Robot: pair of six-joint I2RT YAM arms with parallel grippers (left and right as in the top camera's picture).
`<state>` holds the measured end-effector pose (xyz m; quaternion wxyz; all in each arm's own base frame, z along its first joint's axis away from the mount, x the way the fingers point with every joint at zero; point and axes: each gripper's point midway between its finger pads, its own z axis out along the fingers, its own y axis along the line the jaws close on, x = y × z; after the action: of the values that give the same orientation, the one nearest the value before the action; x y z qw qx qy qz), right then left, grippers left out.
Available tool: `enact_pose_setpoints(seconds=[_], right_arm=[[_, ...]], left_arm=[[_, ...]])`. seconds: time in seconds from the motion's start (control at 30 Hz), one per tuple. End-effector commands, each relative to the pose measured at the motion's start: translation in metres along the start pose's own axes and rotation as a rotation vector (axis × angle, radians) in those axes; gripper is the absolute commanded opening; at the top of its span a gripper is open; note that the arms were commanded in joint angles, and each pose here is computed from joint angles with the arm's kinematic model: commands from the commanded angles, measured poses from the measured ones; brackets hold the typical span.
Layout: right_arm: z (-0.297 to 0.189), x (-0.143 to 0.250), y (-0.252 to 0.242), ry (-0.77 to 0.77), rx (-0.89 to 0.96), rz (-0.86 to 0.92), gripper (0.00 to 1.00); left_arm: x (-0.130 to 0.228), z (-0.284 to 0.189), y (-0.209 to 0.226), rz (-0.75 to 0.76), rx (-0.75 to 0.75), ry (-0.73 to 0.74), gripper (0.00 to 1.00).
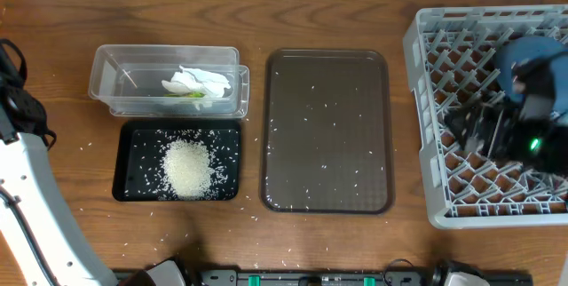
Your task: Sort waste into correct bins and load items into the dishwasher rack
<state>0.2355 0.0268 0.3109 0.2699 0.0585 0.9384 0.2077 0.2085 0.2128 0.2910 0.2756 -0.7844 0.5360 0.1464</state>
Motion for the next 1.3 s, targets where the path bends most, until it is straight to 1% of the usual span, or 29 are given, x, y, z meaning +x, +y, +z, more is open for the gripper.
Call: enact_pose_setpoints(seconds=[0.0,0.13,0.2,0.27,0.47,0.53,0.63,0.87,0.97,1.13,1.27], right_arm=[[0.013,0.028,-0.005,0.003,0.003,0.01,0.99],[0.033,0.054,-0.016,0.014,0.004,0.116,0.99],[0.042,0.068,-0.022,0.049,0.009,0.211,0.99],[0.049,0.078,-0.026,0.082,0.016,0.262,0.99],[0.067,0.1,-0.037,0.161,0.033,0.302,0.99],[0.069,0.104,-0.038,0.174,0.035,0.308,0.99],[0.07,0.104,-0.049,0.166,0.094,0.292,0.99],[0.073,0.09,-0.051,0.112,0.085,0.12,0.99],[0.08,0.082,-0.044,0.068,0.037,0.049,0.99],[0.1,0.066,-0.028,-0.131,-0.051,-0.128,0.99],[0.118,0.062,-0.016,-0.316,-0.122,-0.277,0.99]], left_arm=[[-0.002,0.001,0.0,0.005,-0.007,-0.006,0.91],[-0.002,0.001,0.0,0.005,-0.007,-0.006,0.91],[-0.002,0.001,0.0,0.005,-0.007,-0.006,0.91],[-0.002,0.001,0.0,0.005,-0.007,-0.006,0.91],[-0.002,0.001,0.0,0.005,-0.007,-0.006,0.91],[-0.002,0.001,0.0,0.005,-0.007,-0.006,0.91],[-0.002,0.001,0.0,0.005,-0.007,-0.006,0.91],[-0.002,0.001,0.0,0.005,-0.007,-0.006,0.91],[-0.002,0.001,0.0,0.005,-0.008,-0.006,0.91],[-0.002,0.001,0.0,0.005,-0.008,-0.006,0.91],[-0.002,0.001,0.0,0.005,-0.008,-0.006,0.91]])
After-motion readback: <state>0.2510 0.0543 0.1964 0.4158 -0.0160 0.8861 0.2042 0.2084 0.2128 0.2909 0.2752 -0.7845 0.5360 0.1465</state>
